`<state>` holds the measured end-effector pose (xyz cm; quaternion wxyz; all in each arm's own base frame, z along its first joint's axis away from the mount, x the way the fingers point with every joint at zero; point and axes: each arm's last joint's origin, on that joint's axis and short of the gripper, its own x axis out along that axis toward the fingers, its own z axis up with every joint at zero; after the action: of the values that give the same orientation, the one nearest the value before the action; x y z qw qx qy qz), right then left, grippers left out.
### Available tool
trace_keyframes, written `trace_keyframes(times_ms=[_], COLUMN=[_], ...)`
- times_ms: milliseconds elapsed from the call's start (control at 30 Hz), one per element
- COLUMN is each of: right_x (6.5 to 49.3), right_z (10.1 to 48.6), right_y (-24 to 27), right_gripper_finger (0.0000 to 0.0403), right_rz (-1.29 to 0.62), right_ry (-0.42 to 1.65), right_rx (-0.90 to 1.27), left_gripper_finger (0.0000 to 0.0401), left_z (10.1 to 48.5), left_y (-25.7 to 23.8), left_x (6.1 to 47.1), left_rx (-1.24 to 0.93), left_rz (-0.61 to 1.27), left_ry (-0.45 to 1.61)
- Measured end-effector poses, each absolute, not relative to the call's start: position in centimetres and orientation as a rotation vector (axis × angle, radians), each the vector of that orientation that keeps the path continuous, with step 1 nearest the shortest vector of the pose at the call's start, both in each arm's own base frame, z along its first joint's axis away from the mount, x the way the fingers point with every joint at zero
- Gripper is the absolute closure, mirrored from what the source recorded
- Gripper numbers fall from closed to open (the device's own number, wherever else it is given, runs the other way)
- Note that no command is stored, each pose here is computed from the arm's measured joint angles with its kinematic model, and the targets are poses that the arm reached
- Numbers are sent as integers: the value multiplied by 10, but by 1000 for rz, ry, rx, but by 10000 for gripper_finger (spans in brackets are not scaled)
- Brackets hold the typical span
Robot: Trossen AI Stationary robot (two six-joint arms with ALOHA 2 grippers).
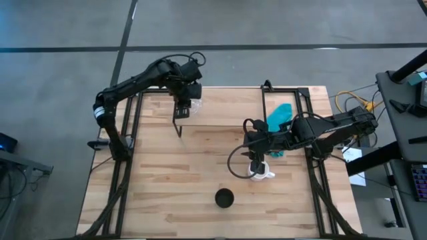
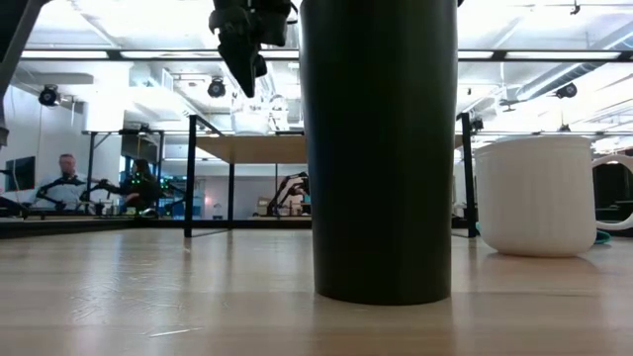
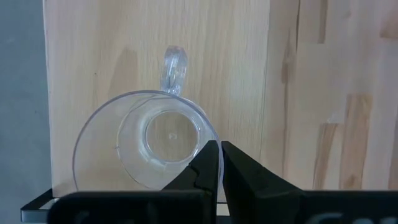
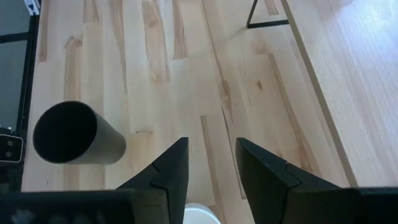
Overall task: Stack small to large cups/mugs on shelf
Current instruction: Put the transparent mug on the shelf
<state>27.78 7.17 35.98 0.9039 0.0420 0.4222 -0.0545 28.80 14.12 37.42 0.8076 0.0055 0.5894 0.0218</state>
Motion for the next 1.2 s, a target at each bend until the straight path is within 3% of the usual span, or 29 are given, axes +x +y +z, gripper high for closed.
trace_keyframes(times_ms=[833, 1200], right_x=[278, 278], right_z=[354, 354], right_y=[72, 72], right_gripper_finger=[275, 275], right_rz=[-116, -116], right_ry=[891, 892], right_rx=[81, 81], left_gripper_finger=[400, 338], left_z=[372, 357], left_y=[142, 149], left_x=[290, 305], left_rx=[-19, -60], left_rz=[69, 98], left_ry=[1264, 1280])
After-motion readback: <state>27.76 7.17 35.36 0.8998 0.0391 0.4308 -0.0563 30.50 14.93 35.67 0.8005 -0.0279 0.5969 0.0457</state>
